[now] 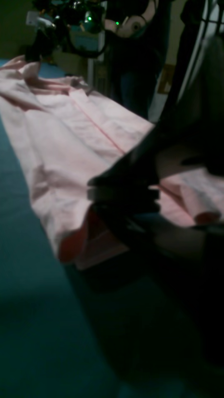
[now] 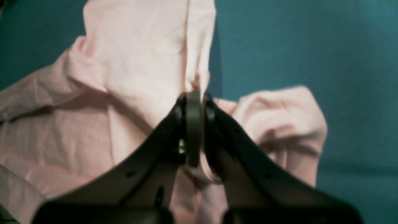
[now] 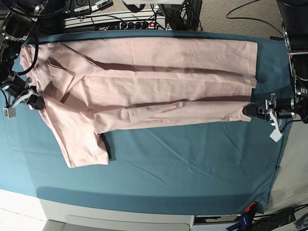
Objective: Fold the T-shirt properly
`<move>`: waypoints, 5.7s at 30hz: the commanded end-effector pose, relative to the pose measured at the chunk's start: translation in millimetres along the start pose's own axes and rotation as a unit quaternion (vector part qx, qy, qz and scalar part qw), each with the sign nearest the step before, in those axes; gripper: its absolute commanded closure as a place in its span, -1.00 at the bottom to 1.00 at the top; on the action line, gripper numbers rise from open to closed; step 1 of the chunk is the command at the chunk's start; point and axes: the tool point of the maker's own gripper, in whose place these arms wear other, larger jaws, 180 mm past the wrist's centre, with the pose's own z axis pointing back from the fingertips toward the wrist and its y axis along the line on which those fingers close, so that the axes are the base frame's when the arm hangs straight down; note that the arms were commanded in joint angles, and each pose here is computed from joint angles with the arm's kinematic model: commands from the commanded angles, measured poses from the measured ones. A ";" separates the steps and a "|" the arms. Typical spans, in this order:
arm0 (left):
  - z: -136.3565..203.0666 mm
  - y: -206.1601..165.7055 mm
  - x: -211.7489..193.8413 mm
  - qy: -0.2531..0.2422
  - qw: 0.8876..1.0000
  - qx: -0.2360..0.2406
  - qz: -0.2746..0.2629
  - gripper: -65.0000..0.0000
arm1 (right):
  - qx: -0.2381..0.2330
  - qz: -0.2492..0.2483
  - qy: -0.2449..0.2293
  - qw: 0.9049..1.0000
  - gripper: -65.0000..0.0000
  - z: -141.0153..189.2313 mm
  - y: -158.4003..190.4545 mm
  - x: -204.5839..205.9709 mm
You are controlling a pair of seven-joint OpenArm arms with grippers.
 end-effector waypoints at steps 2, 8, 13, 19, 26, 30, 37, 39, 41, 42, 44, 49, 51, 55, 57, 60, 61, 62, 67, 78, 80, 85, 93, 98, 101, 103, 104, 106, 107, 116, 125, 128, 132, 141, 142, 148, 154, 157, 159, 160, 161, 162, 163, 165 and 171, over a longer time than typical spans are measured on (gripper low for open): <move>16.6 -2.7 15.3 -0.018 1.000 0.007 -0.020 1.00 | -0.002 0.006 -0.026 1.000 1.00 13.6 -4.3 18.5; 32.2 3.4 13.0 -0.014 0.999 0.026 -0.028 1.00 | -0.002 -0.028 -0.024 0.999 1.00 31.9 -13.7 3.9; 46.2 9.9 12.4 -0.013 0.999 0.043 -0.028 1.00 | -0.003 -0.057 -0.038 0.998 1.00 50.9 -22.1 -1.4; 47.6 16.7 -2.0 -0.003 0.999 0.049 -0.016 1.00 | -0.022 -0.074 -0.040 0.996 1.00 67.6 -34.7 -14.4; 45.0 23.7 -23.7 0.014 0.999 0.051 0.001 1.00 | -0.026 -0.078 -0.033 0.996 1.00 70.1 -36.8 -22.2; 44.5 24.0 -27.1 0.017 0.999 0.052 0.002 1.00 | -0.026 -0.078 -0.034 0.996 1.00 70.0 -36.7 -22.0; 41.2 2.0 -10.4 0.017 0.997 0.046 -0.059 1.00 | -0.026 -0.078 -0.034 0.996 1.00 70.0 -36.7 -22.0; 38.5 -7.0 -10.4 0.023 0.995 0.043 -0.083 1.00 | -0.026 -0.078 -0.034 0.996 1.00 70.0 -36.6 -21.9; 34.8 -14.7 -17.6 0.034 0.993 0.039 -0.103 1.00 | -0.025 -0.080 -0.035 0.996 1.00 69.4 -36.1 -22.6; 32.8 -17.8 -23.4 0.041 0.992 0.037 -0.110 1.00 | -0.022 -0.082 -0.037 0.996 1.00 68.9 -35.0 -22.7; 28.7 -23.6 -38.0 0.057 0.990 0.033 -0.123 1.00 | -0.019 -0.085 -0.039 0.995 1.00 67.7 -33.5 -23.6; 22.3 -33.5 -67.6 0.087 0.986 0.024 -0.138 1.00 | -0.015 -0.090 -0.039 0.995 1.00 65.4 -31.5 -26.9; 24.2 -34.2 -69.7 0.083 0.987 0.024 -0.139 1.00 | -0.016 -0.089 -0.039 0.995 1.00 65.9 -32.0 -25.9; 43.7 -31.1 -48.4 0.034 0.989 0.041 -0.138 1.00 | -0.016 -0.088 -0.039 0.995 1.00 66.0 -32.1 -25.8; 58.8 -29.4 -33.7 -0.001 0.989 0.052 -0.139 1.00 | -0.019 -0.087 -0.037 0.995 1.00 66.4 -33.1 -25.8; 75.8 -26.4 -23.3 -0.034 0.988 0.065 -0.136 1.00 | -0.026 -0.082 -0.034 0.996 1.00 67.4 -36.0 -25.7; 78.0 -25.2 -24.0 -0.037 0.988 0.067 -0.133 1.00 | -0.027 -0.081 -0.033 0.996 1.00 67.7 -36.4 -25.4; 78.5 -23.7 -27.5 -0.036 0.989 0.068 -0.129 1.00 | -0.027 -0.080 -0.035 0.996 1.00 67.8 -36.4 -24.2; 73.7 -16.9 -51.7 -0.016 0.992 0.067 -0.107 1.00 | -0.031 -0.076 -0.034 0.996 1.00 69.5 -38.3 -22.0; 64.8 -14.2 -73.1 -0.005 0.995 0.058 -0.086 1.00 | -0.039 -0.072 -0.033 0.996 1.00 70.1 -41.2 -22.0; 64.8 -14.2 -73.1 -0.005 0.995 0.058 -0.086 1.00 | -0.040 -0.071 -0.030 0.996 1.00 70.0 -41.6 -23.0; 64.5 -12.5 -79.9 0.001 0.995 0.059 -0.080 0.33 | -0.061 -0.062 -0.007 0.996 0.41 70.5 -48.6 -31.7; 64.3 -7.6 -102.8 0.020 0.996 0.061 -0.060 0.09 | -0.075 -0.054 -0.043 0.995 0.14 72.6 -54.5 -14.0; 64.1 -9.2 -101.0 0.019 0.996 0.061 -0.064 0.09 | -0.080 -0.058 -0.117 0.988 0.14 85.5 -60.1 29.7; 63.4 -14.5 -96.8 0.018 0.995 0.059 -0.078 0.09 | -0.074 -0.055 -0.149 0.985 0.14 86.6 -57.3 53.6; 62.4 -20.6 -92.8 0.018 0.994 0.057 -0.093 0.09 | -0.073 -0.050 -0.153 0.984 0.14 81.7 -54.3 64.9; 61.9 -23.9 -90.7 0.018 0.993 0.056 -0.102 0.09 | -0.075 -0.046 -0.155 0.984 0.14 77.8 -53.3 70.6; 60.9 -31.2 -86.3 0.018 0.991 0.054 -0.120 0.09 | -0.078 -0.036 -0.162 0.983 0.14 67.1 -49.4 82.8; 60.4 -34.9 -84.3 0.018 0.990 0.053 -0.128 0.09 | -0.077 -0.032 -0.165 0.983 0.14 59.7 -46.6 88.9; 58.9 -46.3 -79.1 0.019 0.986 0.050 -0.155 0.09 | 0.031 -0.121 -0.121 0.985 0.14 -57.9 -2.5 94.0; 58.8 -46.3 -79.3 0.019 0.986 0.050 -0.155 0.09 | 0.084 -0.211 -0.062 0.972 0.14 -116.1 34.9 66.0; 58.7 -46.3 -79.4 0.018 0.986 0.050 -0.155 0.09 | 0.068 -0.201 -0.013 0.977 0.14 -131.2 43.5 39.9; 58.8 -46.3 -79.3 0.019 0.986 0.050 -0.155 0.09 | 0.076 -0.204 -0.002 0.976 0.14 -141.1 55.9 29.2; 58.8 -46.3 -79.2 0.018 0.986 0.050 -0.155 0.09 | 0.122 -0.179 0.001 0.976 1.00 -133.1 72.8 38.3; 58.7 -46.4 -79.2 0.018 0.986 0.050 -0.155 0.09 | 0.130 -0.176 -0.002 0.976 1.00 -129.4 76.0 43.5; 58.7 -46.3 -79.4 0.018 0.986 0.050 -0.155 0.09 | 0.166 -0.102 -0.020 0.981 1.00 -92.9 97.6 72.7; 58.7 -46.3 -79.4 0.018 0.986 0.050 -0.155 0.09 | 0.149 0.013 -0.066 0.987 1.00 -42.8 117.8 79.6; 58.7 -46.4 -79.2 0.018 0.986 0.050 -0.155 0.09 | 0.132 0.059 -0.047 0.988 1.00 -27.2 126.4 51.6; 58.7 -46.4 -79.2 0.018 0.986 0.050 -0.155 0.09 | 0.136 0.082 -0.024 0.987 1.00 -19.2 137.1 25.5; 58.7 -46.4 -79.2 0.018 0.986 0.050 -0.155 0.09 | 0.141 0.092 -0.011 0.986 1.00 -15.0 144.0 11.8; 58.7 -46.4 -79.2 0.018 0.986 0.050 -0.155 0.09 | 0.146 0.103 0.003 0.984 1.00 -10.8 151.0 -2.3; 58.7 -46.3 -79.4 0.018 0.986 0.050 -0.155 0.09 | 0.150 0.114 0.017 0.982 1.00 -6.3 158.4 -16.2; 58.7 -46.4 -79.2 0.018 0.986 0.050 -0.155 0.09 | 0.154 0.124 0.029 0.980 1.00 -1.5 166.4 -29.5; 58.7 -46.4 -79.2 0.018 0.986 0.050 -0.155 0.09 | 0.162 0.139 0.046 0.976 1.00 9.1 183.5 -53.2; 58.7 -46.3 -79.4 0.018 0.986 0.050 -0.155 0.09 | 0.172 0.158 0.070 0.970 1.00 39.0 215.2 -94.1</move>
